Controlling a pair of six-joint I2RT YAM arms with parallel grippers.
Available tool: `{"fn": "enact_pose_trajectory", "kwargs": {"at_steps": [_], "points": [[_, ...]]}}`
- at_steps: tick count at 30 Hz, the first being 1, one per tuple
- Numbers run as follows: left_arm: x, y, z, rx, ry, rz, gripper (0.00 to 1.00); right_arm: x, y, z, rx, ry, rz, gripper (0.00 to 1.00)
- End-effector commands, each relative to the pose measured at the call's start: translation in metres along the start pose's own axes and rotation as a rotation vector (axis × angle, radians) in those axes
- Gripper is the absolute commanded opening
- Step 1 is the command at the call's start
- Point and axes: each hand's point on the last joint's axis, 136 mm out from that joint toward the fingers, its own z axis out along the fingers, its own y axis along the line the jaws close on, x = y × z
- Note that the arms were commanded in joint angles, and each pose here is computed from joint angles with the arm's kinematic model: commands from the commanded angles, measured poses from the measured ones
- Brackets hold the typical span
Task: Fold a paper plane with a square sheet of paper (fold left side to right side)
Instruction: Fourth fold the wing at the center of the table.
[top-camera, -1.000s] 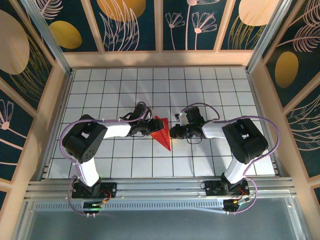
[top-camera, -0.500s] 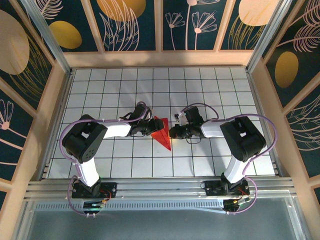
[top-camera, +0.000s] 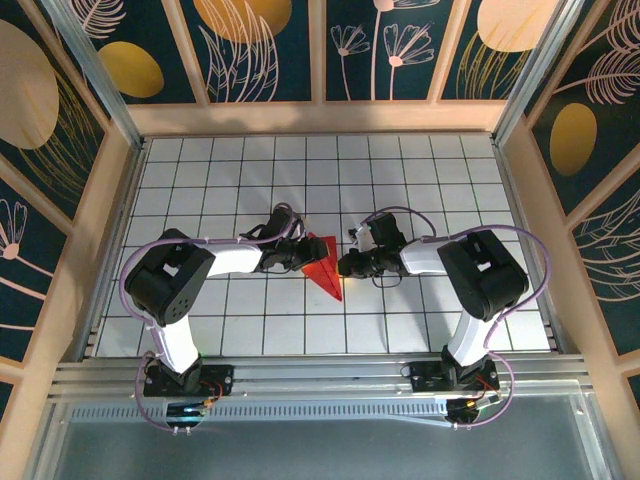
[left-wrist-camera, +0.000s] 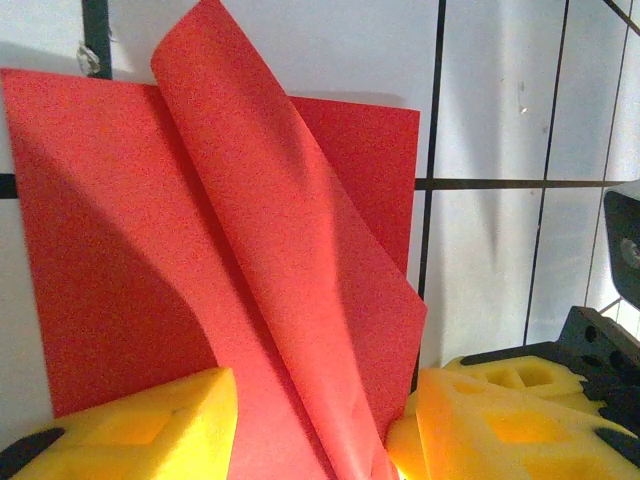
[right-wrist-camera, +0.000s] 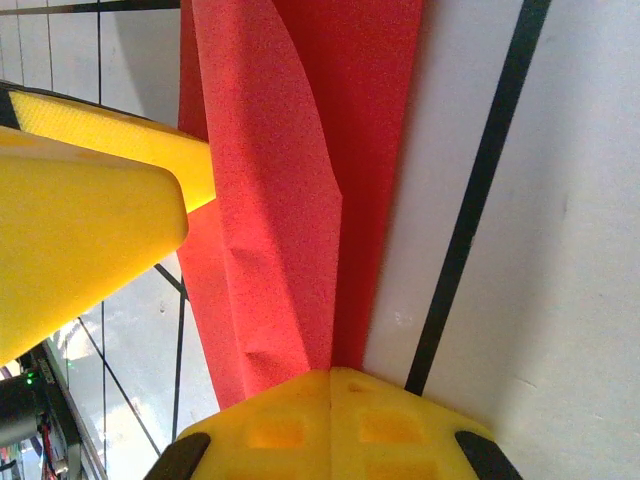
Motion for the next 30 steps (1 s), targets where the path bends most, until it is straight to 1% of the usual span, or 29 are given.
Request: {"fn": "enact_pose_trajectory", "kwargs": {"at_steps": [1,9,14,16,17,19,22,23,24,30], "points": [[0.005,0.021,0.001,-0.089,0.013,-0.001,0.52,0.011,-0.017,0.01,0.061,0.043,0.029,0.0],[-0.017,-0.018,-0.02,-0.019,-0.061,0.051,0.56,0.025,-0.038,0.016,0.127,0.085,0.085,0.0],[-0.025,-0.027,-0.032,-0.02,-0.097,0.069,0.56,0.025,-0.037,0.017,0.121,0.085,0.086,0.0],[-0.024,-0.03,-0.031,0.001,-0.086,0.073,0.5,0.025,-0.036,0.017,0.121,0.086,0.086,0.0],[-0.022,-0.033,-0.03,0.02,-0.073,0.076,0.45,0.025,-0.037,0.017,0.123,0.085,0.084,0.0],[-0.017,-0.042,-0.024,0.079,-0.037,0.082,0.31,0.025,-0.037,0.017,0.129,0.085,0.083,0.0],[-0.011,-0.047,-0.013,0.122,0.011,0.086,0.18,0.025,-0.038,0.016,0.135,0.086,0.083,0.0],[-0.008,-0.043,-0.01,0.117,0.024,0.084,0.16,0.026,-0.039,0.017,0.137,0.088,0.084,0.0],[-0.012,-0.05,-0.008,0.131,0.026,0.094,0.15,0.026,-0.039,0.016,0.139,0.088,0.086,0.0],[-0.009,-0.042,0.009,0.119,0.065,0.095,0.13,0.028,-0.04,0.016,0.148,0.094,0.085,0.0]]}}
